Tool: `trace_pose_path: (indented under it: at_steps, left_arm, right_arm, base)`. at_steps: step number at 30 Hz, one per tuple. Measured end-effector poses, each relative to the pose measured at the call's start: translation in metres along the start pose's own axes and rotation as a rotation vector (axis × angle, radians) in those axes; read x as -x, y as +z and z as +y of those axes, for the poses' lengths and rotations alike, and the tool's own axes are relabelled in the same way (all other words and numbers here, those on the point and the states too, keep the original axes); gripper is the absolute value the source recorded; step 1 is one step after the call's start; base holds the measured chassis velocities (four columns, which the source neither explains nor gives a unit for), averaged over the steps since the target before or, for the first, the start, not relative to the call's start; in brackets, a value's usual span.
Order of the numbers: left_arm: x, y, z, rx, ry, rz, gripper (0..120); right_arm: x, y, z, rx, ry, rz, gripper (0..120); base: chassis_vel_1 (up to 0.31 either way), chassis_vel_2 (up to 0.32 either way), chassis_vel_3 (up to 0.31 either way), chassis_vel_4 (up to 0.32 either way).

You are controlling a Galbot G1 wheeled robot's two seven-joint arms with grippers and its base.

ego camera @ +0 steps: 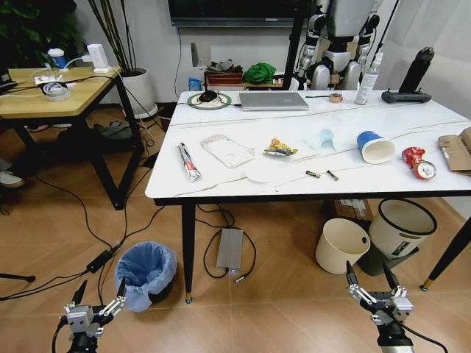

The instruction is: Pick up the trash bin and place the trash from the table into it.

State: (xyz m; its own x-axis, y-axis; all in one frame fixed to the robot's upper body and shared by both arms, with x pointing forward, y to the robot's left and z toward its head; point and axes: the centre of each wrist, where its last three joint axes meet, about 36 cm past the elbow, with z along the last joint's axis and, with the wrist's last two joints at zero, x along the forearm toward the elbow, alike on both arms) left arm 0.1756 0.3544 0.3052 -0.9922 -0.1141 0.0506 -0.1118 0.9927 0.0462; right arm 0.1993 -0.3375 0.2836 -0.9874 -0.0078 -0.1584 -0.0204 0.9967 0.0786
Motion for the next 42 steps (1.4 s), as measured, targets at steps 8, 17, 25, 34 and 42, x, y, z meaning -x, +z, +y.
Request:
trace_pose_path:
  at_steps: [8, 17, 25, 34, 42]
  left_arm:
    - [-0.0004, 0.0001, 0.0008, -0.001, -0.002, 0.000, 100]
    - [-0.0008, 0.0009, 0.0007, -0.002, -0.004, 0.003, 100]
    - [-0.0014, 0.0026, 0.0010, -0.002, -0.006, 0.009, 100]
    - [-0.0020, 0.0032, 0.0000, -0.002, -0.007, 0.014, 100]
    - [-0.0023, 0.0043, 0.0003, -0.002, -0.009, 0.018, 100]
  right_arm:
    - [0.0000, 0.0017, 0.0027, 0.006, 0.001, 0.000, 100]
    - [0.0009, 0.0033, 0.0040, 0.010, 0.003, -0.001, 100]
    - [0.0001, 0.0055, 0.0044, 0.011, 0.003, 0.001, 100]
    - [0.0001, 0.0063, 0.0056, 0.013, 0.002, 0.000, 100]
    - [-0.0004, 0.0078, 0.0062, 0.013, 0.002, 0.002, 100]
  base:
    - [0.000, 0.000, 0.000, 0.000]
    - [0.000, 0.000, 0.000, 0.000]
    - [0.000, 0.000, 0.000, 0.000]
    - [0.000, 0.000, 0.000, 0.000]
    - [0.000, 0.000, 0.000, 0.000]
